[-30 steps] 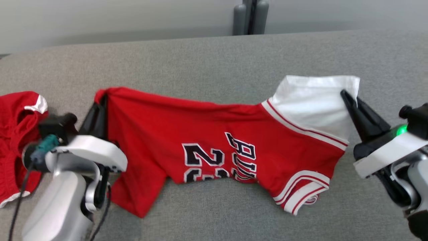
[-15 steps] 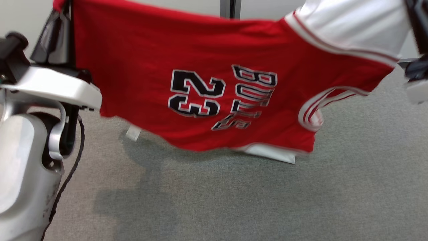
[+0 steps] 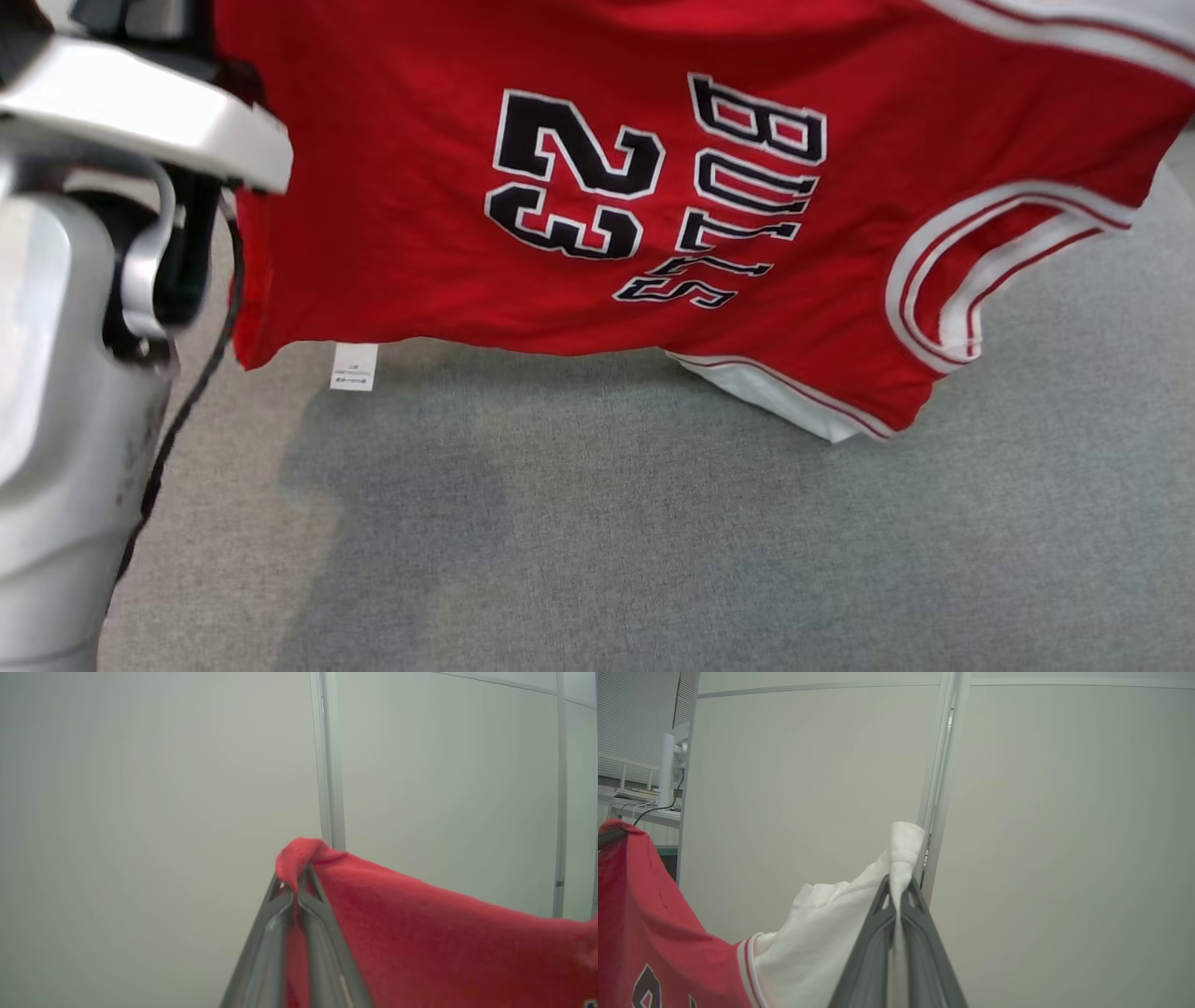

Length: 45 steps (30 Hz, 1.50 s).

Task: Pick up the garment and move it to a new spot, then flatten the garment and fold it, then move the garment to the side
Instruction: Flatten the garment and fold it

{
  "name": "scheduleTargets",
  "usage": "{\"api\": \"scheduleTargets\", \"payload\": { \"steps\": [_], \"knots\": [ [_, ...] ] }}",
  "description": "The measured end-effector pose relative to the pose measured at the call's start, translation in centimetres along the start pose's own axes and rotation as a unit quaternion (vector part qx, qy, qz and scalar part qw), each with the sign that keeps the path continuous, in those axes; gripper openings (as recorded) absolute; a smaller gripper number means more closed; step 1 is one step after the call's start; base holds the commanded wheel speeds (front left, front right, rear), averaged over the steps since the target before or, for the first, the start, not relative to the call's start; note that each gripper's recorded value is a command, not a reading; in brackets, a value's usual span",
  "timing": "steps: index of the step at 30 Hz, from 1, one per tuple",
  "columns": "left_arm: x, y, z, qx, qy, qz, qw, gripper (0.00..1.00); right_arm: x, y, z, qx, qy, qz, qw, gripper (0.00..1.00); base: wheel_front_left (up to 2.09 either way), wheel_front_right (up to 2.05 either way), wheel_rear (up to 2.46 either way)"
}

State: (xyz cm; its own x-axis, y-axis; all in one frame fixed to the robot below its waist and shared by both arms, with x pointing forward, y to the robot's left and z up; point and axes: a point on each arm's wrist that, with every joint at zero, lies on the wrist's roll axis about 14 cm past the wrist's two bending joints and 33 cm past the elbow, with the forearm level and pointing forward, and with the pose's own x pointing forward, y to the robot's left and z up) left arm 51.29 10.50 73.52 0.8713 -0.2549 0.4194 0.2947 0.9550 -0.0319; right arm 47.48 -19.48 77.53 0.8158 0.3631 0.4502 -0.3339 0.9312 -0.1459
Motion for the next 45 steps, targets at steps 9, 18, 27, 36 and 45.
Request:
{"api": "scheduleTargets", "payload": {
  "steps": [9,18,27,36,45],
  "knots": [
    [7.1,0.6,-5.7,-0.028,0.014,-0.007,0.999,0.00,7.7,-1.1,-3.6,0.022,-0.005,0.001,1.000,0.00,0.00,0.00,0.00],
    [11.5,2.0,-8.6,-0.039,0.012,0.010,0.999,0.00,12.7,-2.4,-3.7,0.035,-0.054,-0.028,0.998,0.00,0.00,0.00,0.00],
    [10.4,2.6,-16.0,-0.035,0.104,0.012,0.994,0.00,11.4,-1.1,-13.2,0.042,0.063,-0.027,0.997,0.00,0.00,0.00,0.00],
    [-0.6,3.3,-29.8,-0.071,0.287,0.053,0.954,0.00,1.9,2.5,-27.3,0.161,0.223,-0.064,0.959,0.00,0.00,0.00,0.00],
    [-9.8,4.0,-33.0,-0.119,0.342,0.110,0.925,0.00,-7.5,6.4,-32.4,0.246,0.301,-0.102,0.916,0.00,0.00,0.00,0.00]
  ]
}}
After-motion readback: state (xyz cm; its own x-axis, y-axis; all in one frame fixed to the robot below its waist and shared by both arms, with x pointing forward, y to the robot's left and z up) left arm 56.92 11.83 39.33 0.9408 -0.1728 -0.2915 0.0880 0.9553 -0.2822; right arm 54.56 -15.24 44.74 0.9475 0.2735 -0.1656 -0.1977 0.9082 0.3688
